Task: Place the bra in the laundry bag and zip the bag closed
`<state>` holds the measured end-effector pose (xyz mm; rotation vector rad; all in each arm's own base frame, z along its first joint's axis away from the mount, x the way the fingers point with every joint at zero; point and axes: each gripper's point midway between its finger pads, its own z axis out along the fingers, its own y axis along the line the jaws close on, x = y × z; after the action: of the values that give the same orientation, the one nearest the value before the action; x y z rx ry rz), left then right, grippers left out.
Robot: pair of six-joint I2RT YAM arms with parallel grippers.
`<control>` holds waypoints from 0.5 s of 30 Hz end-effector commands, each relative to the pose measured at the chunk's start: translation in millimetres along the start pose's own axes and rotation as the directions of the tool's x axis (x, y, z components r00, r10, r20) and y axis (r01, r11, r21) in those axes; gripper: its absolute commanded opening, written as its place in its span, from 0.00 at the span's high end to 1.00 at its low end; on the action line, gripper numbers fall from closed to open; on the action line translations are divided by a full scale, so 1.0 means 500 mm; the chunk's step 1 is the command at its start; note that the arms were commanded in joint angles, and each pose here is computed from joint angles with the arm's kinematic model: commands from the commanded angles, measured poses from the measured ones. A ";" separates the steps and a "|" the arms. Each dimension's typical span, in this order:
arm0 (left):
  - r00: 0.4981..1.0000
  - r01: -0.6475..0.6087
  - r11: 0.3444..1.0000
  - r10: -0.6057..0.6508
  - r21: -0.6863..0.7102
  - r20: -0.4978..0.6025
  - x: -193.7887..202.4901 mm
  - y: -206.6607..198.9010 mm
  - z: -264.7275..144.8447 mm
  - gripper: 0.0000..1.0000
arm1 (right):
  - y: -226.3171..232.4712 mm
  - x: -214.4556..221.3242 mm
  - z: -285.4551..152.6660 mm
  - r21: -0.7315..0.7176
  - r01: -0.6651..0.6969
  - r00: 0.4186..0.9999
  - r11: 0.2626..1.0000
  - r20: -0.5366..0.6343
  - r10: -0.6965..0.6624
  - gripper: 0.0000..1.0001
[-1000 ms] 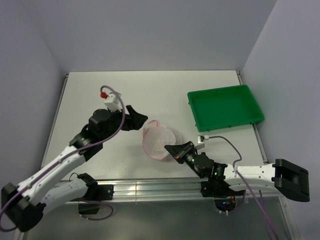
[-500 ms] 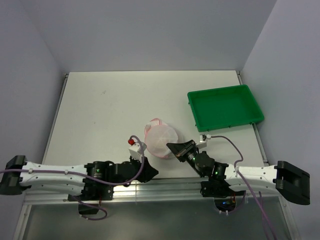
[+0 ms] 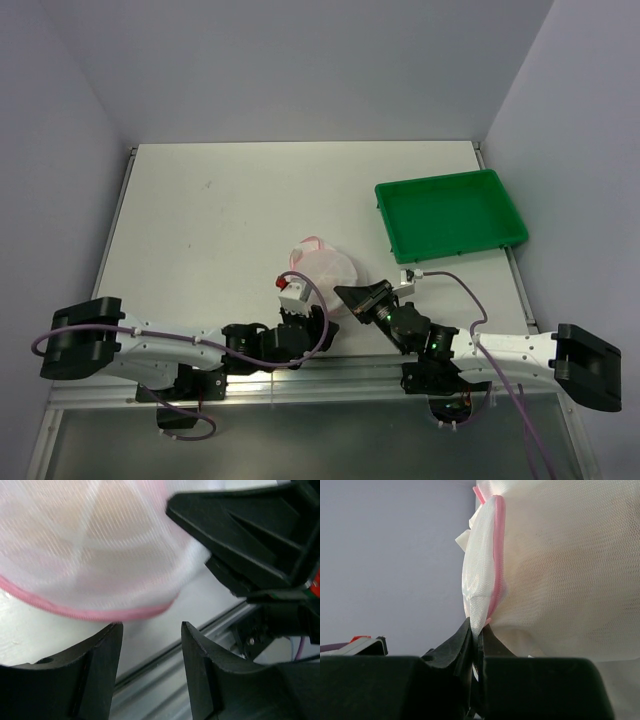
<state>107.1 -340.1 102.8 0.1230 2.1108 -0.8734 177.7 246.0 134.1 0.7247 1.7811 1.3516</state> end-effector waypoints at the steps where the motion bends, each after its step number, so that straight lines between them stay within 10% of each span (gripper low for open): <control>1: 0.992 0.061 0.997 -0.065 0.038 0.108 -0.061 -0.036 0.021 0.44 | -0.008 -0.018 0.004 0.020 0.029 0.998 0.999 0.046 -0.030 1.00; 15: 0.986 0.032 0.998 -0.041 0.061 0.162 -0.081 -0.062 0.067 0.51 | -0.010 -0.008 0.002 0.014 0.028 0.999 1.000 0.021 -0.028 1.00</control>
<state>134.1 -357.3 98.0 0.1098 2.0390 -0.8497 179.0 244.7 136.5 0.7306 1.7698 1.3548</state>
